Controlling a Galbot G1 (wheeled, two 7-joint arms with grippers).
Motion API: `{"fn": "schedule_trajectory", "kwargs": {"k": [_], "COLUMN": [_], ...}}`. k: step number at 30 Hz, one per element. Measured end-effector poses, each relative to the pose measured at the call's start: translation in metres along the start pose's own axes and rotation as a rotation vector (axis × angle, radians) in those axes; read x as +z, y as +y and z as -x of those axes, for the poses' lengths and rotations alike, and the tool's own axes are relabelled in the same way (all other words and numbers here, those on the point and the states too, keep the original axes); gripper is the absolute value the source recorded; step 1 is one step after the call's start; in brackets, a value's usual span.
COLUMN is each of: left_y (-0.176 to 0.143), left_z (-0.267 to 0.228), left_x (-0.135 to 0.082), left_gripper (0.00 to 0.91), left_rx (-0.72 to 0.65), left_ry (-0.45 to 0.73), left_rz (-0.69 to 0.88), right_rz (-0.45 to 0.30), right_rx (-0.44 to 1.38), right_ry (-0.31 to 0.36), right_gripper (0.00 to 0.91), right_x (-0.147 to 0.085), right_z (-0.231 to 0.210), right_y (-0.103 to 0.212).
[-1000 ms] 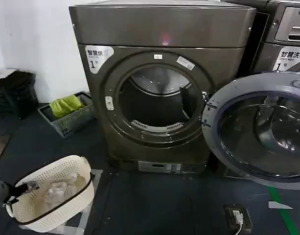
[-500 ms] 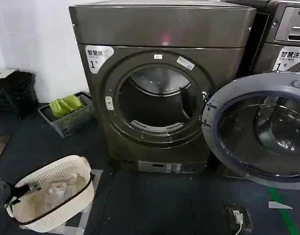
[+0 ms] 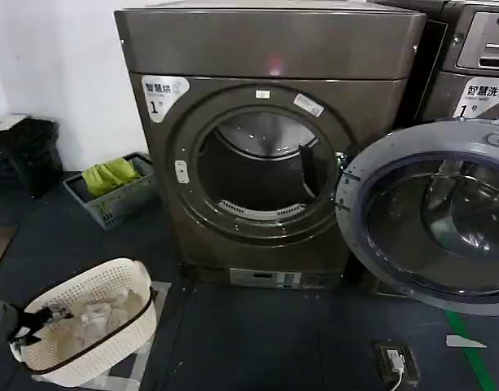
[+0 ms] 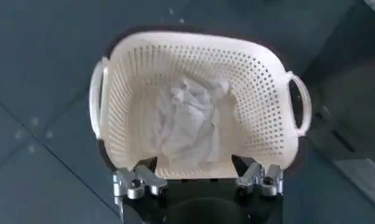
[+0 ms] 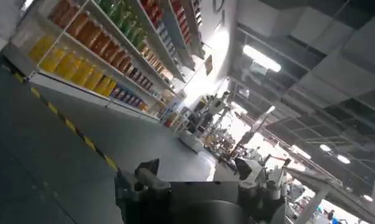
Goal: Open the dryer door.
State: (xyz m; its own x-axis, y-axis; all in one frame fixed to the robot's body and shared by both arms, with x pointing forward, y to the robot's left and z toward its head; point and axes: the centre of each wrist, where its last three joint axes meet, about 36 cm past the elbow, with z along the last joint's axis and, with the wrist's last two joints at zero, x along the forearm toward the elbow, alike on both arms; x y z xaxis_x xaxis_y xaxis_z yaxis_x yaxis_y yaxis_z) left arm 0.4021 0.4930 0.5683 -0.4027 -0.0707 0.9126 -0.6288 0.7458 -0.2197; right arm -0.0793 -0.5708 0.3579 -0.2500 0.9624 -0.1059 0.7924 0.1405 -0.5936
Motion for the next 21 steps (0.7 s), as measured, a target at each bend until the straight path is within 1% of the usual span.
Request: {"fn": "schedule_trajectory", "kwargs": {"k": [8, 21], "left_y": [0.0041, 0.0052], "left_z": [0.0009, 0.0028], "left_x": [-0.0044, -0.0052], "left_gripper": [0.907, 0.907], "left_rx": [0.053, 0.044], "left_ry": [0.063, 0.055], "left_rz": [-0.048, -0.05], "right_rz": [-0.002, -0.002], "right_rx": [-0.022, -0.025], "right_ry": [-0.008, -0.005], "right_gripper": [0.907, 0.907], "right_x": [0.0009, 0.0024], "right_z": [-0.0024, -0.0032], "right_y": [-0.0024, -0.003]}}
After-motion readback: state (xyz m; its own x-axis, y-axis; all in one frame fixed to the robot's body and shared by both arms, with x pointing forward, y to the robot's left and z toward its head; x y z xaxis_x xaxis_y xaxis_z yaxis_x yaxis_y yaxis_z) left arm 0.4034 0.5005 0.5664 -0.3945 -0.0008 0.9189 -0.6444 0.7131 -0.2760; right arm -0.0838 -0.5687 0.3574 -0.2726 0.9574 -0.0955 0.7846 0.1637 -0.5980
